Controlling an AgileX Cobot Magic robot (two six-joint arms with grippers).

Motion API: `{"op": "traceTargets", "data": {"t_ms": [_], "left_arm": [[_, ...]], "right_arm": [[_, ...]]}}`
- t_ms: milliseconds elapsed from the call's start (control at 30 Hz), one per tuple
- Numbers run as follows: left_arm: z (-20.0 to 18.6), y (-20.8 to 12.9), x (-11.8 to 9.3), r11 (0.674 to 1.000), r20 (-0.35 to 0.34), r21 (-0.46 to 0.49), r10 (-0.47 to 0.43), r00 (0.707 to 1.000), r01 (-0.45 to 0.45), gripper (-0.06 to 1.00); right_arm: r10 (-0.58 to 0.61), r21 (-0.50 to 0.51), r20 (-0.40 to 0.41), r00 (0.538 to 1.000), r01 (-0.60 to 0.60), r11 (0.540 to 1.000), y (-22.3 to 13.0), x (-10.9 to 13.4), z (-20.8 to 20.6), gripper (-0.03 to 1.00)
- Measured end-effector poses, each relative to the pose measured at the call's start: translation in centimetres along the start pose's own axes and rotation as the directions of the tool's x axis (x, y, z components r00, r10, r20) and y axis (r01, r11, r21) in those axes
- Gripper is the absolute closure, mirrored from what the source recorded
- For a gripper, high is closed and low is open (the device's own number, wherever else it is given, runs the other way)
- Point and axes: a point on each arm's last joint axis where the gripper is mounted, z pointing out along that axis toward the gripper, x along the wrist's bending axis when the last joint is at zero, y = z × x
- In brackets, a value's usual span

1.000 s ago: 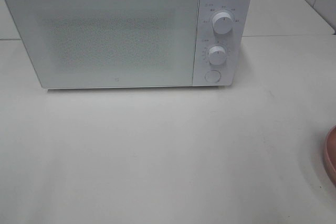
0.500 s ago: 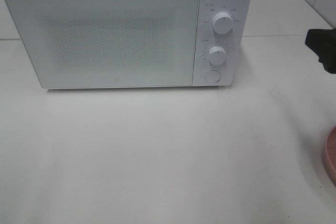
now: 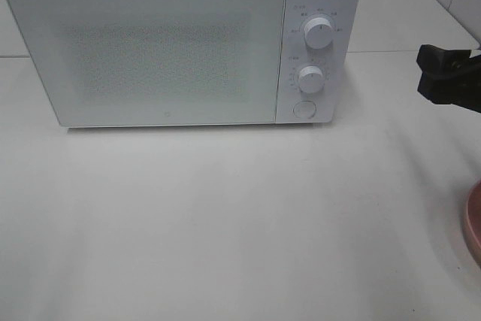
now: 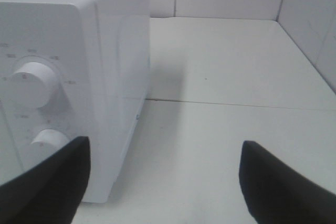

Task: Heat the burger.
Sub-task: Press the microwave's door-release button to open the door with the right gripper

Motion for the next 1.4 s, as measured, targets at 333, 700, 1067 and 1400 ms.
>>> {"op": "traceTargets", "data": {"t_ms": [333, 700, 1067, 1400], "left_arm": [[0.0, 0.0, 0.0, 1.000, 0.000, 0.000, 0.000, 1.000, 0.000, -0.04], [0.0, 0.0, 0.0, 1.000, 0.000, 0.000, 0.000, 1.000, 0.000, -0.04], [0.0, 0.0, 0.0, 1.000, 0.000, 0.000, 0.000, 1.000, 0.000, -0.04], [0.0, 0.0, 0.0, 1.000, 0.000, 0.000, 0.000, 1.000, 0.000, -0.04]], "right_arm": [[-0.032, 0.011, 0.041, 0.999, 0.031, 0.999, -2.4, 2.7, 1.6, 0.23], [-0.031, 0.006, 0.045, 0.998, 0.031, 1.000, -3.9, 6.6, 1.1, 0.23], [-0.026, 0.006, -0.002, 1.000, 0.026, 1.000, -4.1, 8.6, 0.1, 0.23], [0.059, 0.008, 0.006, 0.998, -0.059, 0.998, -4.1, 8.6, 0.0, 0.27]]}}
